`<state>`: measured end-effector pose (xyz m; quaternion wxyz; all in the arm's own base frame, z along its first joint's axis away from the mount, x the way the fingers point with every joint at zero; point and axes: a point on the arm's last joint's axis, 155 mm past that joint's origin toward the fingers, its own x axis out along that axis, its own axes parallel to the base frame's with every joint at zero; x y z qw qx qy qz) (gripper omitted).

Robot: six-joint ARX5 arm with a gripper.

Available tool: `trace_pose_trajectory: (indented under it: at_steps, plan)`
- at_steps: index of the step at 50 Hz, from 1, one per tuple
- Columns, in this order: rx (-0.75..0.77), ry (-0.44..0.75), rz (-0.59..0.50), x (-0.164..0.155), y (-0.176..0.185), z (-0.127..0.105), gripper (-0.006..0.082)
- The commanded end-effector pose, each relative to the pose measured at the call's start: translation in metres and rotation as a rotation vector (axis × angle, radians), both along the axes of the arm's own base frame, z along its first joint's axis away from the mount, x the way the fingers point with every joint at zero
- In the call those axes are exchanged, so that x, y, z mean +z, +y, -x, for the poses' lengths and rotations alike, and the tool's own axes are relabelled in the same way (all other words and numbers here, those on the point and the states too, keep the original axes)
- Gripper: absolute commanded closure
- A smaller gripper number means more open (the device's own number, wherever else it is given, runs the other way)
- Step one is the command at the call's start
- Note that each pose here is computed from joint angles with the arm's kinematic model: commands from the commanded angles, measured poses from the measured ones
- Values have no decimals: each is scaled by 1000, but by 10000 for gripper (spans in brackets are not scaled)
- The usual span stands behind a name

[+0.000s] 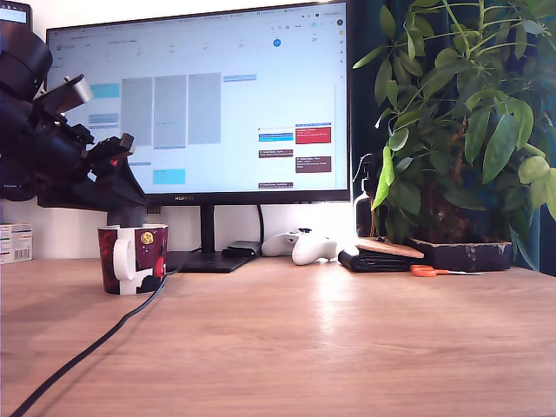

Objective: Pick the grey coffee capsule and place it inside the red coffee cup

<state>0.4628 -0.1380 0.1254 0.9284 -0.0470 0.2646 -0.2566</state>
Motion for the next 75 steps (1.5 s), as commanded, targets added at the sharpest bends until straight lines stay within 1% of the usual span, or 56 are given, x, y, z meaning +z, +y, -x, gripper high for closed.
trace_pose_trajectory:
  at_steps: [1, 13, 19, 22, 24, 27, 30, 36, 37, 38, 39, 43, 48, 56, 67, 75]
  plan:
    - [-21, -20, 16, 12, -5, -3, -10]
    - [-32, 11, 18, 26, -7, -1, -7]
    - [-5, 8, 13, 44, 4, 1, -1]
    - [6, -3, 13, 55, 9, 3, 30]
    - [14, -13, 14, 64, 13, 5, 80]
    - [31, -24, 14, 75, 21, 10, 191]
    - [48, -32, 15, 86, 29, 16, 354]
    - [78, -47, 15, 107, 44, 30, 764]
    - [82, -53, 14, 111, 46, 32, 805]
    - [89, -57, 14, 114, 48, 34, 781]
    - [95, -64, 11, 118, 51, 36, 779]
    - [132, -93, -5, 132, 62, 43, 787]
    - [164, -131, -53, 146, 74, 53, 787]
    - [209, -167, -86, 165, 84, 69, 787]
    - [298, -158, -134, 168, 101, 81, 787]
    - [312, -151, -145, 168, 105, 86, 787]
